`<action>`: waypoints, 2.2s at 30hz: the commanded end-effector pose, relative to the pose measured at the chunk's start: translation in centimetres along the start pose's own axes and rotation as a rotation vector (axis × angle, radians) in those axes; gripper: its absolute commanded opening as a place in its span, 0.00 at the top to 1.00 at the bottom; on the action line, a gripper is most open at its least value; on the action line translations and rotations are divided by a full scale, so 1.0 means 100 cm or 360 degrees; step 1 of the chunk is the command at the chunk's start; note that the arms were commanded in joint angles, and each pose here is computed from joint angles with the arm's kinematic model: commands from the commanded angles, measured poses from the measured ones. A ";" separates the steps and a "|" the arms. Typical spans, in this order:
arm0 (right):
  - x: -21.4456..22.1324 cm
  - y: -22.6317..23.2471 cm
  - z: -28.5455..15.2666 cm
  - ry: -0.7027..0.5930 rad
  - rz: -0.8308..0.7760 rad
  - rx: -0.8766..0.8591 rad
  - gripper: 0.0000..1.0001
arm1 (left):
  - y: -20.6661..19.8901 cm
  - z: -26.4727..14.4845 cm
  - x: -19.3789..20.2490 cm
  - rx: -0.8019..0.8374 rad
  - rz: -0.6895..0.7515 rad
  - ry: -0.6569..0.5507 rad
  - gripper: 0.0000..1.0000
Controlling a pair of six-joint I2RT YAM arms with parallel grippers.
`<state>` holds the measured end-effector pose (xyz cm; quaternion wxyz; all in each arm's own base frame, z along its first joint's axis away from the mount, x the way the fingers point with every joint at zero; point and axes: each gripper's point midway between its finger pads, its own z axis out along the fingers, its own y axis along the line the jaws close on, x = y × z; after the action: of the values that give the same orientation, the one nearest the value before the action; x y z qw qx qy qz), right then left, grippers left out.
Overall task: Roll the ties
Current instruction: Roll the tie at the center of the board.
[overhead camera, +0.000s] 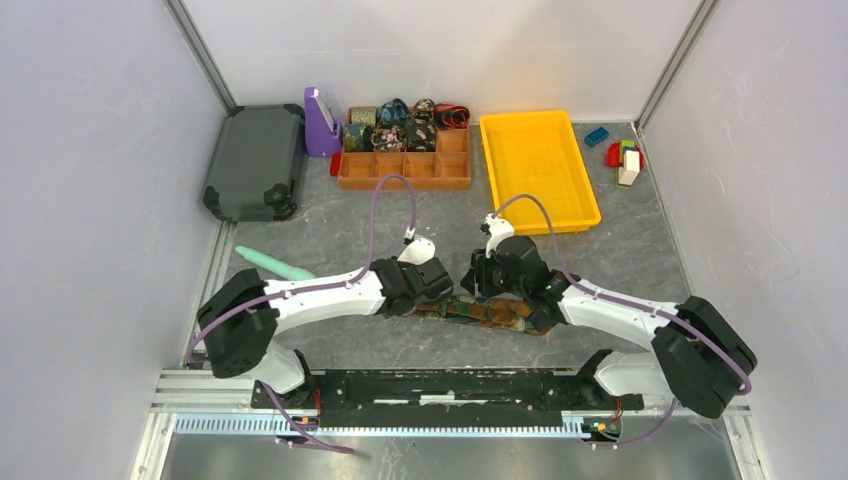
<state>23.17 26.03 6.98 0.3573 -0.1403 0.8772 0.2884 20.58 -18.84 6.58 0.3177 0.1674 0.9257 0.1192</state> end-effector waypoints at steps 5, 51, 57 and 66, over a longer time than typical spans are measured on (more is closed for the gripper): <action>-0.010 -0.034 -0.021 -0.0075 -0.0018 0.0199 0.60 | -0.004 -0.004 -0.011 -0.0229 0.0071 -0.0047 0.70; -0.039 -0.025 -0.034 -0.0161 -0.0005 0.0169 0.57 | -0.067 -0.008 -0.010 -0.0112 0.0175 0.0029 0.34; -0.040 -0.014 -0.031 -0.0140 0.0025 0.0089 0.50 | -0.060 -0.025 -0.018 -0.0006 0.0124 -0.0033 0.30; -0.045 0.007 -0.021 -0.0161 0.0075 -0.0060 0.42 | -0.050 -0.051 -0.024 0.0329 -0.0053 -0.0147 0.21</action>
<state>23.87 23.13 8.77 0.3697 -0.1103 0.8807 0.2748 17.85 -23.98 8.66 0.3264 0.1926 0.9221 0.0778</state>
